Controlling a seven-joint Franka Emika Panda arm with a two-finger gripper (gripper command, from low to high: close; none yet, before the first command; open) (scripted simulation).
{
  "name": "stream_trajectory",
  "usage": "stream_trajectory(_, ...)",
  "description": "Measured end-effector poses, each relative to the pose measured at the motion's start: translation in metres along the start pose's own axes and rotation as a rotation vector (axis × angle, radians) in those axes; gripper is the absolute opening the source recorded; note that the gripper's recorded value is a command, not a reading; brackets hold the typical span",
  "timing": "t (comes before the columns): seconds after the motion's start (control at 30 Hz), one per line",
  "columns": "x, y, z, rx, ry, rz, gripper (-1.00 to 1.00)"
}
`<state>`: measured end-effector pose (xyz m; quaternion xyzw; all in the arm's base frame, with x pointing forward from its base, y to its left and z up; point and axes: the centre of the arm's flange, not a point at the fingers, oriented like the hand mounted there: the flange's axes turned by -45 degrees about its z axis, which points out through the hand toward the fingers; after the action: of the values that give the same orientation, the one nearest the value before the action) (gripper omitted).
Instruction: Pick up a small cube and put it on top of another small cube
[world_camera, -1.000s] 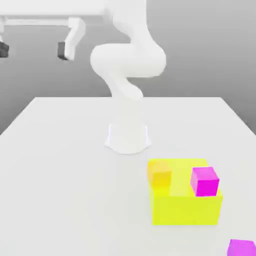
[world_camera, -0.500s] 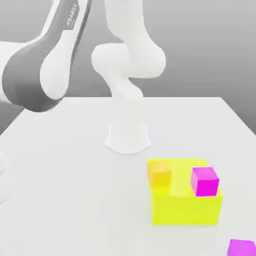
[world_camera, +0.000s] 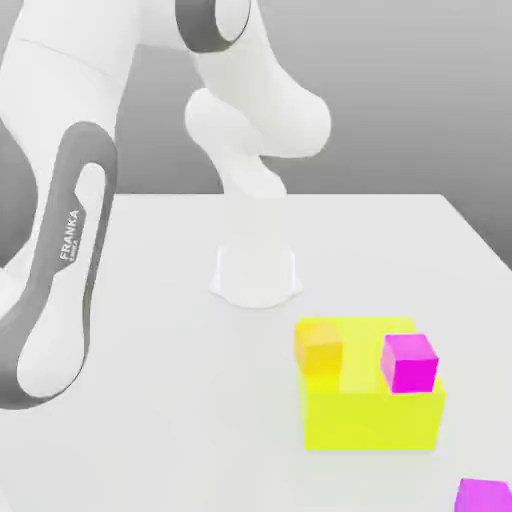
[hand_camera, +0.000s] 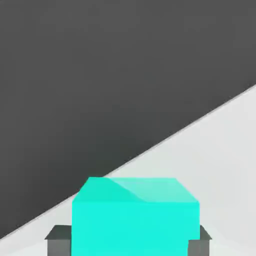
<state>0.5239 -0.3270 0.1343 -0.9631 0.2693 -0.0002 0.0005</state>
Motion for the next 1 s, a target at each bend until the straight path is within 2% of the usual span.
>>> stream_trajectory(0.13,-0.002,-0.005,-0.054,0.001,0.000,-0.010,-1.00)
stream_trajectory(0.37,-0.060,-0.108,-0.122,0.012,-0.002,-0.251,-1.00)
stream_trajectory(0.67,-0.185,-0.222,-0.182,0.016,-0.004,-0.619,-1.00)
stream_trajectory(1.0,-0.330,-0.256,-0.210,0.008,-0.003,-0.964,-1.00)
